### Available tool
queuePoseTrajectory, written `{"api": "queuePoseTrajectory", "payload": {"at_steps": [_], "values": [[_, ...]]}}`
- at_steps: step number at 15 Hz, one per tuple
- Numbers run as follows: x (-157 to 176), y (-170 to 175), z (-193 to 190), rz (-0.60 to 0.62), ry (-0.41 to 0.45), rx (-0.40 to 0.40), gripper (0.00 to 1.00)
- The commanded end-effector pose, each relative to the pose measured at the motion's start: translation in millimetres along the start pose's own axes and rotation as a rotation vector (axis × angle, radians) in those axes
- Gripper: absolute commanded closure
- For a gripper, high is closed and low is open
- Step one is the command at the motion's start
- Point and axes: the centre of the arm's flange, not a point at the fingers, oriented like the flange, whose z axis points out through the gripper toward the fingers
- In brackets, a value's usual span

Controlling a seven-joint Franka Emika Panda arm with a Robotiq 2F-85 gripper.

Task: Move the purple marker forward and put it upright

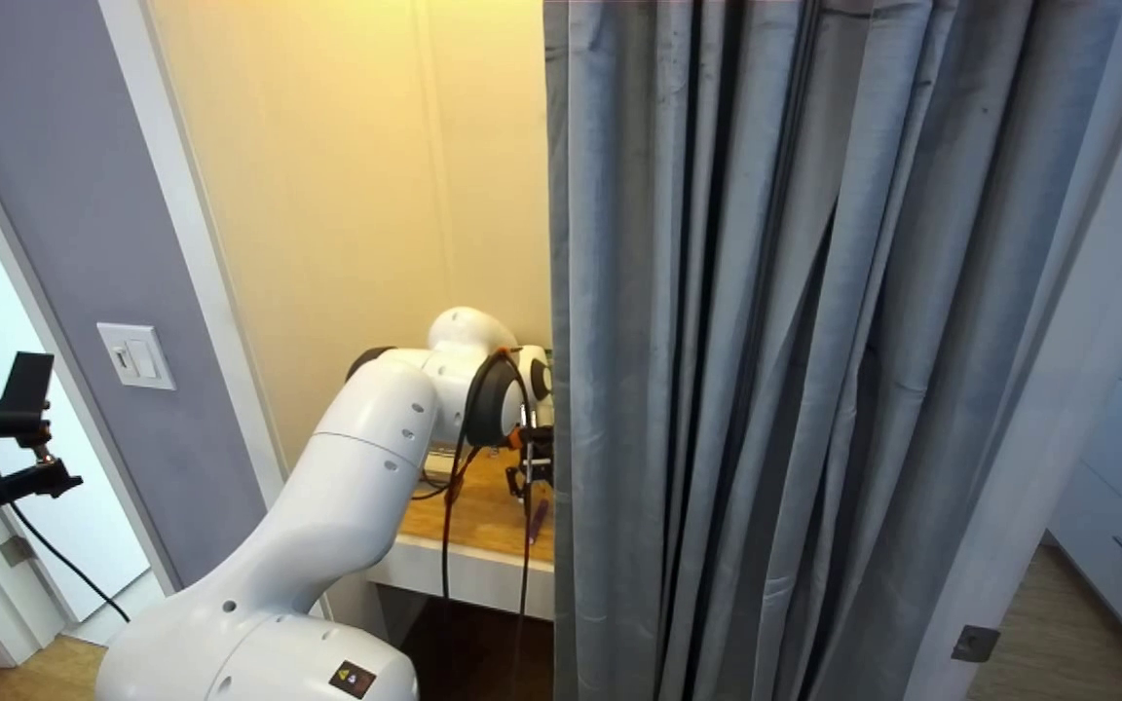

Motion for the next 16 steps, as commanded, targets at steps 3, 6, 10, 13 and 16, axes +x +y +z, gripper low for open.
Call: {"api": "queuePoseTrajectory", "payload": {"at_steps": [3,6,10,13,16], "values": [[24,7,-6,-0.034,-0.028,0.028,0.76],[25,9,-2,-0.059,-0.040,0.056,0.92],[17,13,-3,-0.107,-0.033,0.108,0.91],[-13,21,-17,-0.154,0.041,0.158,0.91],[-47,24,-33,-0.198,0.160,0.260,0.92]]}}
